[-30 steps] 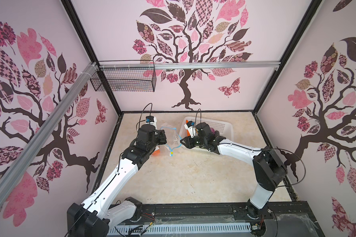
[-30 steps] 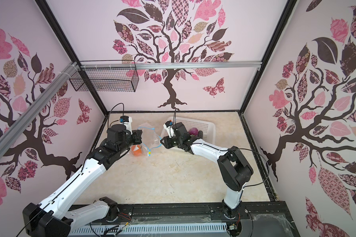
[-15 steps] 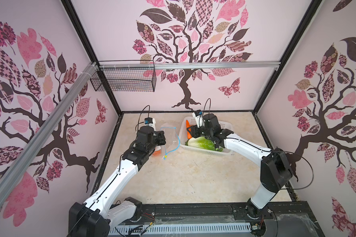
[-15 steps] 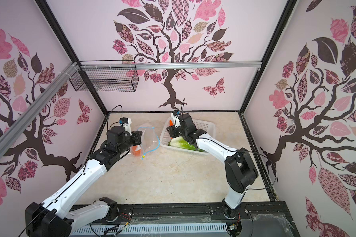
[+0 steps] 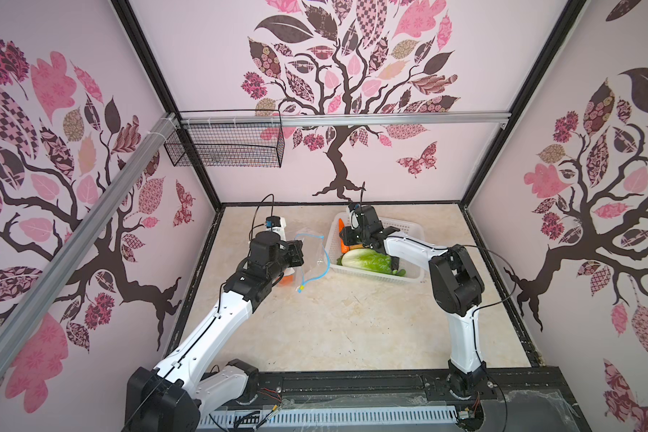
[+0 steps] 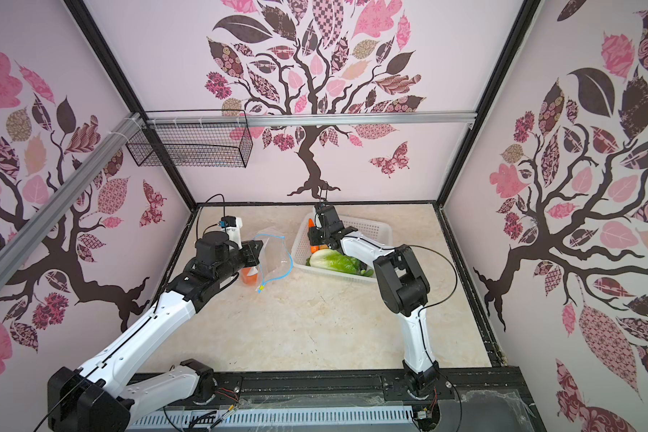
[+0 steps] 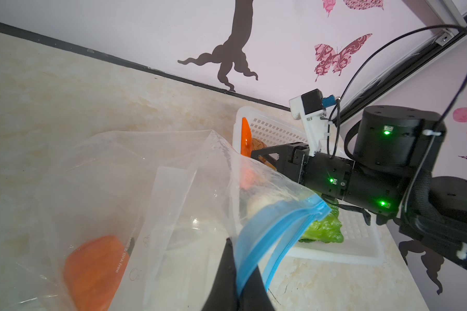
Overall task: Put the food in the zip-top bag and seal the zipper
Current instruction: 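Move the right gripper to the basket and grasp the orange carrot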
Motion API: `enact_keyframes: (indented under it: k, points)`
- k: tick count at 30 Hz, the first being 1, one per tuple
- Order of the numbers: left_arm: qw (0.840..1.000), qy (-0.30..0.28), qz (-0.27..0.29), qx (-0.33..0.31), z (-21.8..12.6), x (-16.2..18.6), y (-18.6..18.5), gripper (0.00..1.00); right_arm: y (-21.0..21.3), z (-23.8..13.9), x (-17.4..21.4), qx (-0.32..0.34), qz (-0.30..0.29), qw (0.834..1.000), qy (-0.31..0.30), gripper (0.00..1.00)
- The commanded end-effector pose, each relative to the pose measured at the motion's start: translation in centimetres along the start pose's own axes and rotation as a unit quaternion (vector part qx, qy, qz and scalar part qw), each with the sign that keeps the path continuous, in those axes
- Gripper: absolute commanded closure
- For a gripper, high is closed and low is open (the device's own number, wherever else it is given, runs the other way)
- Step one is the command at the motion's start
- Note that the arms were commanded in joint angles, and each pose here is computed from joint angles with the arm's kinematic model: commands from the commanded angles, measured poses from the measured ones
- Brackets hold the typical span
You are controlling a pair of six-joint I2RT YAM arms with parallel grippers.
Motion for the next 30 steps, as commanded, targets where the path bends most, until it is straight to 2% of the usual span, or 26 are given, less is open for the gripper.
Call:
enact_keyframes:
  k: [1,6,12,14,17,20,22,30]
  points:
    - [1.000,0.000,-0.002,0.004,0.1,0.4,0.2,1.00,-0.5,1.8,0.4,0.010,0.015,1.000,0.009,0.57]
    - [1.000,0.002,-0.004,0.008,0.2,0.4,0.0,1.00,-1.6,3.3,0.9,0.035,0.022,0.999,0.011,0.52]
    - [1.000,0.000,-0.005,0.009,0.0,0.4,0.0,1.00,-2.5,5.3,2.2,0.048,0.032,0.998,0.029,0.52]
    - [1.000,0.000,-0.004,0.010,0.0,0.4,0.0,1.00,-2.6,5.6,2.5,0.051,0.035,0.998,0.031,0.54]
    - [1.000,-0.001,-0.004,0.009,-0.1,0.4,0.0,1.00,-2.6,5.6,2.5,0.049,0.040,0.998,0.029,0.64]
    - [1.000,-0.001,-0.004,0.009,-0.1,0.4,0.0,1.00,-2.2,4.8,1.8,0.040,0.042,0.998,0.013,0.75]
    - [1.000,-0.002,-0.003,0.009,-0.1,0.3,0.0,1.00,-2.0,4.0,1.0,0.034,0.040,0.999,0.000,0.78]
    - [1.000,-0.002,-0.006,0.011,-0.2,0.3,-0.1,1.00,0.3,-2.0,-3.9,0.003,0.010,0.997,-0.083,0.79]
Point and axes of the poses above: each gripper's point midway between its finger pads, its own z axis out along the fingers, its own y axis along the line the jaws close on, x = y × z, the point moved 1 cm from there along -z, back along the fingers, and after that the axes turned 5 degrees about z, right-handed, at the moved point
